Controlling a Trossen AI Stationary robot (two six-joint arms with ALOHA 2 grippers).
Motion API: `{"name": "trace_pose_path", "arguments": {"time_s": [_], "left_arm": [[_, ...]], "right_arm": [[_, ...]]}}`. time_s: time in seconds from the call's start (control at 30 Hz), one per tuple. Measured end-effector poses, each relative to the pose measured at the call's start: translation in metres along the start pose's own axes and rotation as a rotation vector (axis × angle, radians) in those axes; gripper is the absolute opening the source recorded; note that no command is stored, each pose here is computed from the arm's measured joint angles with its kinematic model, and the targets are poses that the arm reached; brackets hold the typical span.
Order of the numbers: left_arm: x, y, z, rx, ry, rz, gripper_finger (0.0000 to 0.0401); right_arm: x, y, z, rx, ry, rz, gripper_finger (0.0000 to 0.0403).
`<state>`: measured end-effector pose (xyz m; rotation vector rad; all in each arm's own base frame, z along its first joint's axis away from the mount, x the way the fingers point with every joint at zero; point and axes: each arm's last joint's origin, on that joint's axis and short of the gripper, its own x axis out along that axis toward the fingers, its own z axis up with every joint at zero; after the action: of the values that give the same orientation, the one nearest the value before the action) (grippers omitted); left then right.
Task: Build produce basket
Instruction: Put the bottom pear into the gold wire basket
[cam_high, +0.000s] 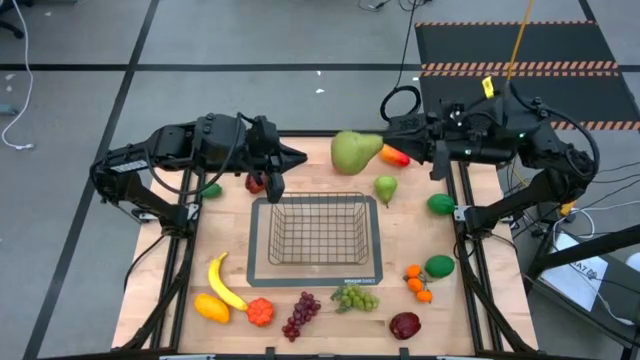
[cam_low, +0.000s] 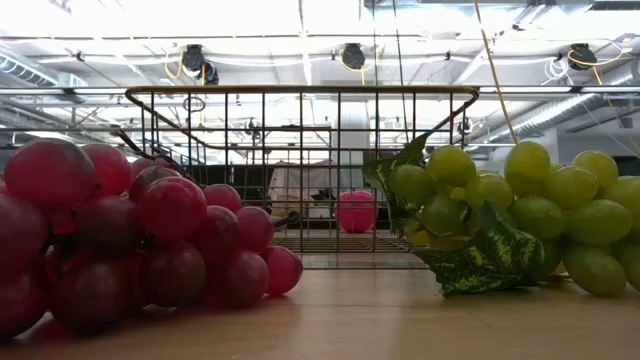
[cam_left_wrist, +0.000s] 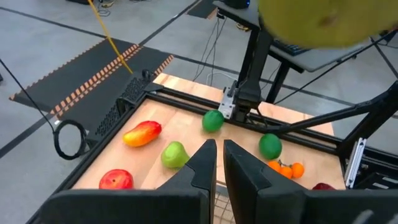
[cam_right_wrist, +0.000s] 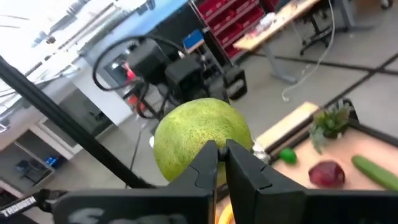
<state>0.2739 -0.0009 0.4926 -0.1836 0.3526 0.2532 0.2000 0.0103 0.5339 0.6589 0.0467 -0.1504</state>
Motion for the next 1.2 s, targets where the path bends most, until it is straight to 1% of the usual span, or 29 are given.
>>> {"name": "trace_pose_path", "arguments": {"time_s": [0.07,0.27,0.37,0.47,0.6,0.7,0.9,1.0,1.2], "left_arm": [[0.000,0.000,0.000,0.001,0.002,-0.006,0.0031],[0.000,-0.002,-0.001,0.049,0.016,-0.060,0.0031],[0.000,-0.002,-0.003,0.060,0.048,-0.078,0.0031],[0.000,-0.001,-0.008,0.050,0.092,-0.083,0.0031],[-0.005,0.000,-0.012,0.006,0.144,-0.081,0.0031],[-0.014,0.001,-0.014,0.000,0.162,-0.080,0.0031],[-0.027,0.003,-0.011,-0.027,0.128,-0.083,0.0031],[-0.034,0.005,-0.012,-0.025,0.139,-0.077,0.0031],[-0.042,0.008,-0.015,-0.065,0.168,-0.064,0.0031]], "right_arm": [[0.000,-0.002,-0.002,0.008,0.019,-0.016,0.0011],[0.000,-0.004,-0.004,0.101,0.042,-0.040,0.0011],[0.001,-0.004,-0.005,0.141,0.044,-0.043,0.0011],[0.003,-0.004,-0.006,0.149,0.046,-0.046,0.0011],[0.007,-0.003,-0.006,0.134,0.046,-0.047,0.0011],[0.011,-0.004,-0.008,0.133,0.052,-0.056,0.0011],[0.027,-0.005,-0.016,0.118,0.084,-0.088,0.0011],[0.038,-0.009,-0.024,0.074,0.137,-0.134,0.0011],[0.053,-0.029,-0.041,0.001,0.293,-0.299,0.0011]]}}
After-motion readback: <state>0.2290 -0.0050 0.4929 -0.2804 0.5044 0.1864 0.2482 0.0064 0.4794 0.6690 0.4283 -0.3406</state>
